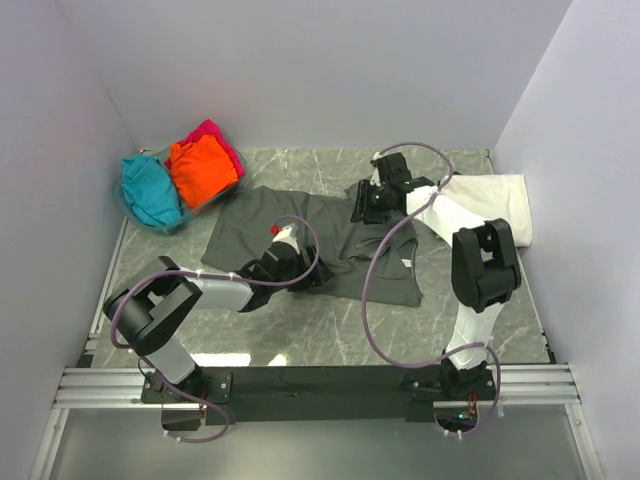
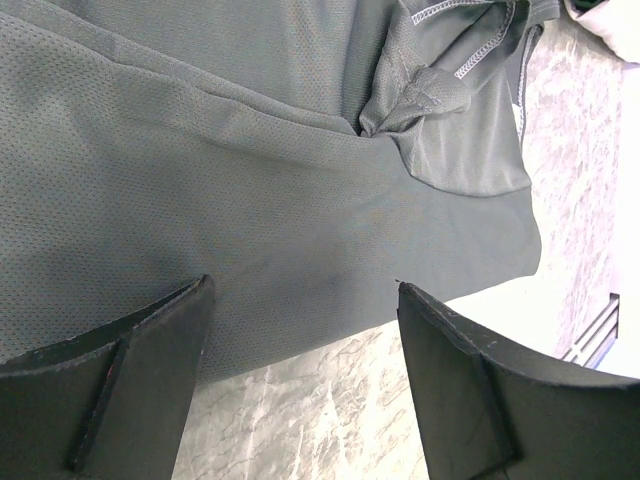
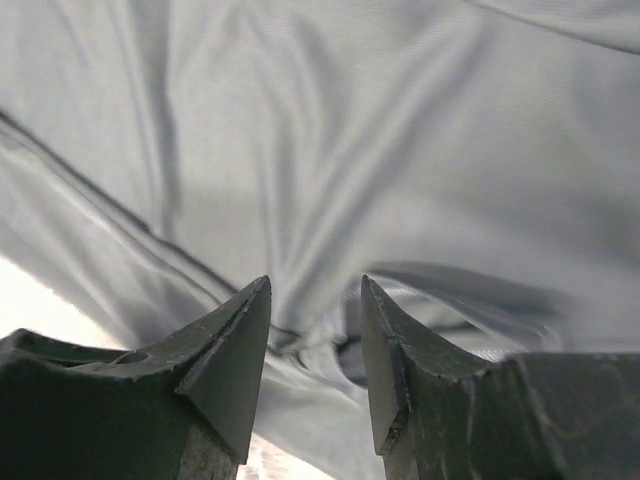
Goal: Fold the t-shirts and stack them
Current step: Fold the tshirt
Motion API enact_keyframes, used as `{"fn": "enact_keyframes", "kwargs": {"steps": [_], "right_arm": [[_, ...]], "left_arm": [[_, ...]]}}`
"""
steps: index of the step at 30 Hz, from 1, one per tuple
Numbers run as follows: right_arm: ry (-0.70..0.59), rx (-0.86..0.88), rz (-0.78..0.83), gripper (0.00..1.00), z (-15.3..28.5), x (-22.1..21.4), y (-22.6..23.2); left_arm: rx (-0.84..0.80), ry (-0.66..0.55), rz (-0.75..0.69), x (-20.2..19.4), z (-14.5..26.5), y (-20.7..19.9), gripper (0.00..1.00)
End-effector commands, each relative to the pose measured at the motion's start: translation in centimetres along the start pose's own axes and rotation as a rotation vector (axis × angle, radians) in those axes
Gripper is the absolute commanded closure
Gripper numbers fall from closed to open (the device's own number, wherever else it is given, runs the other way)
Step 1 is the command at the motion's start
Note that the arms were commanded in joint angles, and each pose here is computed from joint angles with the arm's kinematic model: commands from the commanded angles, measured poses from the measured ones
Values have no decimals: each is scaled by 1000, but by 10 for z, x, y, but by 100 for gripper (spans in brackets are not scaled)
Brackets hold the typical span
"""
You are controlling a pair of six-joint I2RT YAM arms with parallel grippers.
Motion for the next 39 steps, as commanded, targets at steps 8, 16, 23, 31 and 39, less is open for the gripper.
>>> {"fn": "enact_keyframes", "kwargs": {"steps": [8, 16, 23, 31, 39], "right_arm": [[35, -43, 43, 51, 62, -66, -13], [152, 41, -3, 51, 44, -118, -10], [177, -4, -7, 51, 13, -110, -21], [166, -28, -8, 51, -5, -83, -27], [136, -44, -13, 51, -13, -59, -39]], "left_arm": [[45, 6, -50, 9, 0, -14, 19], [-22, -31, -135, 23, -9, -62, 19], [-36, 16, -132, 4, -24, -57, 19], [-7, 40, -140, -20, -21, -33, 19], [47, 80, -131, -44, -18, -8, 19]]}}
Point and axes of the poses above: each gripper's point midway between its finger pads, its own z axis back along the fingers, its own y axis along the line the jaws close on, x = y × z, the point moved 3 cm from there along z, back along the fingers, and after that the axes turned 5 degrees about z, right-handed, at the moved point
